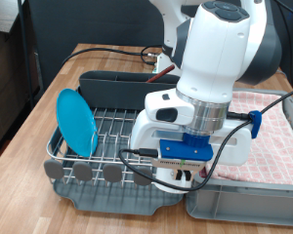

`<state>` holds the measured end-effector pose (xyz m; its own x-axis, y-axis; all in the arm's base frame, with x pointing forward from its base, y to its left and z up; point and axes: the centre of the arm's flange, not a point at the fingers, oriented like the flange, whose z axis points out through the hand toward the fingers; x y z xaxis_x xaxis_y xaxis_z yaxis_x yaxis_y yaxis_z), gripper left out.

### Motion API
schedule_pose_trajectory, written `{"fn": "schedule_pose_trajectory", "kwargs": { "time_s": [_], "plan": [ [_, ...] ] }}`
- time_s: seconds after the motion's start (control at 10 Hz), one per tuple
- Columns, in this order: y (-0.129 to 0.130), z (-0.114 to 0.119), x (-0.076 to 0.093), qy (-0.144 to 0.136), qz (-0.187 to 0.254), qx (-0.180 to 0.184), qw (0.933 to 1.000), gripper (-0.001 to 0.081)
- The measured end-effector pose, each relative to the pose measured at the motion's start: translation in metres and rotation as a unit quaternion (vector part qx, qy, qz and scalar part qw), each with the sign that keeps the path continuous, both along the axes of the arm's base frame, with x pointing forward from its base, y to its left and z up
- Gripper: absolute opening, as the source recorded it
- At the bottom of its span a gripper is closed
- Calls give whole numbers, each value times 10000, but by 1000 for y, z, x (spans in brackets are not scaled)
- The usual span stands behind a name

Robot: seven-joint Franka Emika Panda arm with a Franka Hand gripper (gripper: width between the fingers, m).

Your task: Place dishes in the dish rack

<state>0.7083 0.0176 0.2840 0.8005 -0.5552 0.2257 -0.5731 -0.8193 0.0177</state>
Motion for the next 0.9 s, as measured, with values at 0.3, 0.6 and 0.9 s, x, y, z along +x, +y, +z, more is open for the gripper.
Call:
{"fn": "schedule_pose_trajectory", "kwargs": {
  "time_s": [0.3, 0.6, 0.9],
  "plan": [
    [0, -10, 6, 113, -14, 46, 9999, 70],
    [-1, -19, 9, 148, -31, 84, 9999, 340],
    [1, -21, 8, 453, -67, 101, 9989, 662]
  ]
}}
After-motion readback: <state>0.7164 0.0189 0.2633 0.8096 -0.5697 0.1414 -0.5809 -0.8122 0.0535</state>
